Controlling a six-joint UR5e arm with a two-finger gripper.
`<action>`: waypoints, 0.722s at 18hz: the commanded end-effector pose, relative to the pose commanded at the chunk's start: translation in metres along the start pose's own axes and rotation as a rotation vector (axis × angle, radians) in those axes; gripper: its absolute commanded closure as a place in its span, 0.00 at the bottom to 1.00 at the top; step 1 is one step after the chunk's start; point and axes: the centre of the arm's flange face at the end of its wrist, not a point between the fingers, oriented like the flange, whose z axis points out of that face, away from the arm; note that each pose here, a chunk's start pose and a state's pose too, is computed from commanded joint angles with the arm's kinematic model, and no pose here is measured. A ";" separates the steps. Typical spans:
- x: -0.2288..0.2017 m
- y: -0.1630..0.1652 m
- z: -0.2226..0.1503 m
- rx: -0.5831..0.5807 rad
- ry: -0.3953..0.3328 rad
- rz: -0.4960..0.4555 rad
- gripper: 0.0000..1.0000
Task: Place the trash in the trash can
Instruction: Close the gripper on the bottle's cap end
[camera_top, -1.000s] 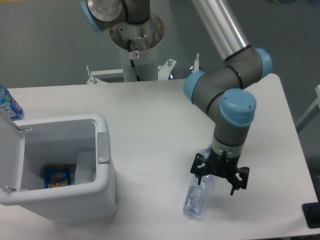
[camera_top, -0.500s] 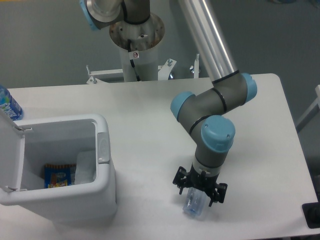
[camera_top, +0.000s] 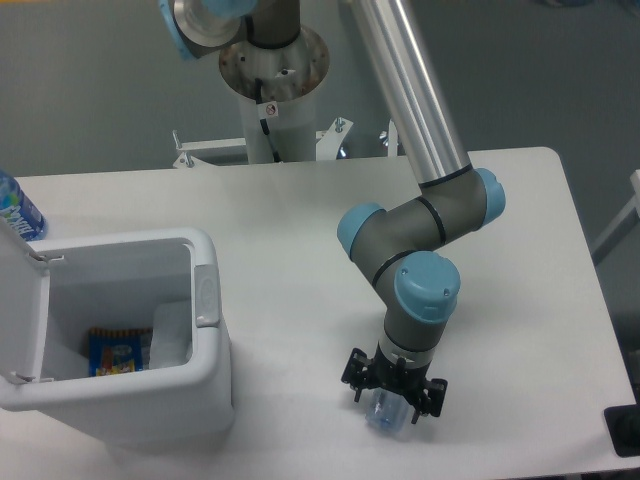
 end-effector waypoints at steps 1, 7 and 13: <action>0.000 0.000 -0.001 0.001 -0.001 0.002 0.28; -0.001 -0.003 -0.007 0.007 -0.008 0.008 0.29; -0.005 -0.004 -0.018 0.020 -0.022 0.008 0.33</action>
